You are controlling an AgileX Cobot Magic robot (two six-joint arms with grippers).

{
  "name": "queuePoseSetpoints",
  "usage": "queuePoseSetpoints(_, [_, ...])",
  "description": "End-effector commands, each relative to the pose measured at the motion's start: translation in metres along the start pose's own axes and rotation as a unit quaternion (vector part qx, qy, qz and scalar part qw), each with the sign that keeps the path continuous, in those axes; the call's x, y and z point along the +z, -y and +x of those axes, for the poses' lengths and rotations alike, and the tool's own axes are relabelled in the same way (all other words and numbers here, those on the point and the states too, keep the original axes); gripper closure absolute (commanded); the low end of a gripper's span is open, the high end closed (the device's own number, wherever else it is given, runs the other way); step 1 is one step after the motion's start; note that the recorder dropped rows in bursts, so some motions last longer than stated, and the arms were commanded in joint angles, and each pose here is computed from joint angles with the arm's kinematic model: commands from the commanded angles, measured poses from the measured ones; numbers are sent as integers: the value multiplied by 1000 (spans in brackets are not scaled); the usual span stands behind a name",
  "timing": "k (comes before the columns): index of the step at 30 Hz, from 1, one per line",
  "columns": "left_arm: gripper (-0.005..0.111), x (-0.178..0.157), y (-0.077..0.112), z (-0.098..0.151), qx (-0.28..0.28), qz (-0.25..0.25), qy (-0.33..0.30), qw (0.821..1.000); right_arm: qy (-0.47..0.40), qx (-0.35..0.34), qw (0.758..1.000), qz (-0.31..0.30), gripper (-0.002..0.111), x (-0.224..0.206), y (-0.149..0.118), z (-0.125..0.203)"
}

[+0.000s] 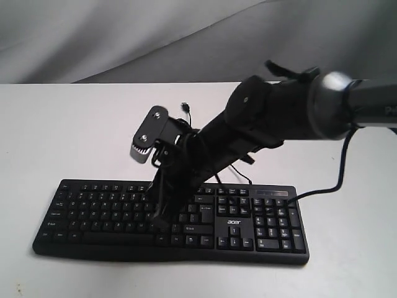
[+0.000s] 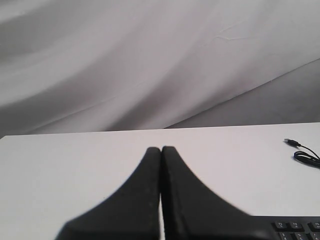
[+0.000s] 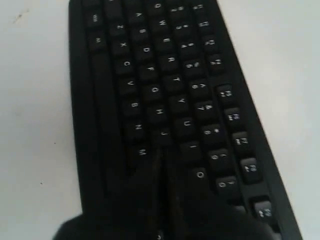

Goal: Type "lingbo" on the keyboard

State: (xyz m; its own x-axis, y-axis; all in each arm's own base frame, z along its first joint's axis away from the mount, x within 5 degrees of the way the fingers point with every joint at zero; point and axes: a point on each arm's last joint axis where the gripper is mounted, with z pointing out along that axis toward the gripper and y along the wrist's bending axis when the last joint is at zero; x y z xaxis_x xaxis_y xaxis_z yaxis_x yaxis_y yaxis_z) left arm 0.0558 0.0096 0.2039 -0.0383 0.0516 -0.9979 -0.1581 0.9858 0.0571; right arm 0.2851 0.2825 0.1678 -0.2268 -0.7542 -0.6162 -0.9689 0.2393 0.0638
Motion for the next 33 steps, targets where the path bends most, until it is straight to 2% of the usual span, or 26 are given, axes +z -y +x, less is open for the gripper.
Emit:
queuePoseSetpoints(1, [106,0,1,1,-1,4,5,1000,1,-11,1000,13,108,9,-2,-2])
queuePoseSetpoints(33, [106,0,1,1,-1,4,5,1000,-38,-30,999,13,108,35,5,18])
